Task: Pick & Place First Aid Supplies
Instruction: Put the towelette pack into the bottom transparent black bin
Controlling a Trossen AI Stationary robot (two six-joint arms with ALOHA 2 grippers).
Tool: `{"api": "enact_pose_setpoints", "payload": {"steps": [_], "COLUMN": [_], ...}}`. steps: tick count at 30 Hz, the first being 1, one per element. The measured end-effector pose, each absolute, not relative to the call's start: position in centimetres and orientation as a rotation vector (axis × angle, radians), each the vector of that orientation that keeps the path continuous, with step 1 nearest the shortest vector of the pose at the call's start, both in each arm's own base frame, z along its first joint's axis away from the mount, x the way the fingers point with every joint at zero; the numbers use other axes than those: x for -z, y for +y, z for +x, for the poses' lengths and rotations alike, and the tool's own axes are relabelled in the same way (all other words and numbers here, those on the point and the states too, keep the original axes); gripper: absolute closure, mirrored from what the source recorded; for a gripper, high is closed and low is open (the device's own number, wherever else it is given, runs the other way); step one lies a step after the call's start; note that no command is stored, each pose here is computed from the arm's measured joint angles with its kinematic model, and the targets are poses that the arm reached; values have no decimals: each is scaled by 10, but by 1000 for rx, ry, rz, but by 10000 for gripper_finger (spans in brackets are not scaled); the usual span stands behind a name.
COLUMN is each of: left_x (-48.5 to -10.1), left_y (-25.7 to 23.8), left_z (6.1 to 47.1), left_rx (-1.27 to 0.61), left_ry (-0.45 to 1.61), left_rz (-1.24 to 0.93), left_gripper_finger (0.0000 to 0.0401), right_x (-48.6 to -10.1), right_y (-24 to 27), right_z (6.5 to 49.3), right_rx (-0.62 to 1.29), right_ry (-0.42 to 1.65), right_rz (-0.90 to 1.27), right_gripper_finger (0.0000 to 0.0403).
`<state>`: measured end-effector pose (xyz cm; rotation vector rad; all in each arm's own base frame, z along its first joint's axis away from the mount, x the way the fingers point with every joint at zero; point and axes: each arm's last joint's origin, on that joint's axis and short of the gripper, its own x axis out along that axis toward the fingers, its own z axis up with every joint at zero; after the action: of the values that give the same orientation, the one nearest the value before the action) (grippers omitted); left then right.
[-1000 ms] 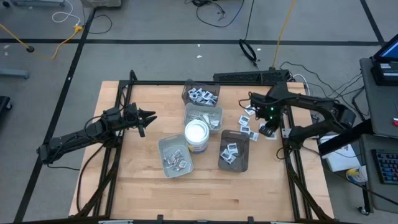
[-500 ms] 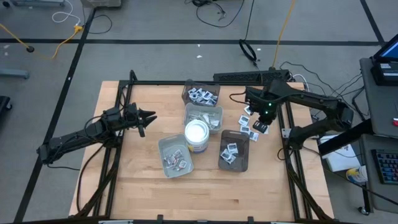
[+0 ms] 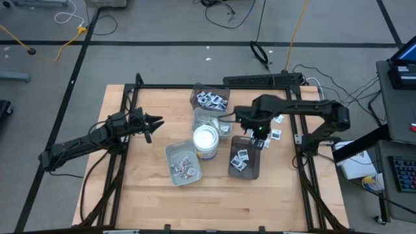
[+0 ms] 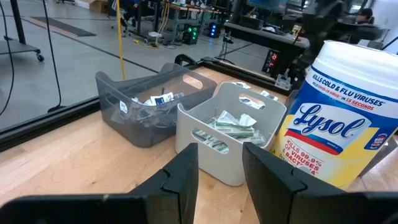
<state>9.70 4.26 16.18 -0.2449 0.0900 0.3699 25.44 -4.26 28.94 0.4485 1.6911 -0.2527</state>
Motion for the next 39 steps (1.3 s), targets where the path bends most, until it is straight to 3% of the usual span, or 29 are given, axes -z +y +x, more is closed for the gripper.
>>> {"api": "enact_pose_setpoints", "payload": {"steps": [7, 16, 25, 39], "left_x": [-162, -162, -162, -162], "left_y": [43, 43, 43, 43], "left_z": [97, 97, 97, 97], "left_rx": [-370, -370, -370, -370], "left_ry": [90, 90, 90, 90], "left_rz": [-245, -245, -245, -245], "left_gripper_finger": [272, 272, 272, 272], "right_x": [-279, -237, -226, -244], "right_y": [-16, 12, 14, 1], "right_z": [282, 321, 328, 318], "right_rx": [166, 115, 114, 155], "right_ry": [1667, 1660, 1671, 1619], "right_rz": [413, 339, 334, 385], "right_gripper_finger": [403, 403, 396, 254]}}
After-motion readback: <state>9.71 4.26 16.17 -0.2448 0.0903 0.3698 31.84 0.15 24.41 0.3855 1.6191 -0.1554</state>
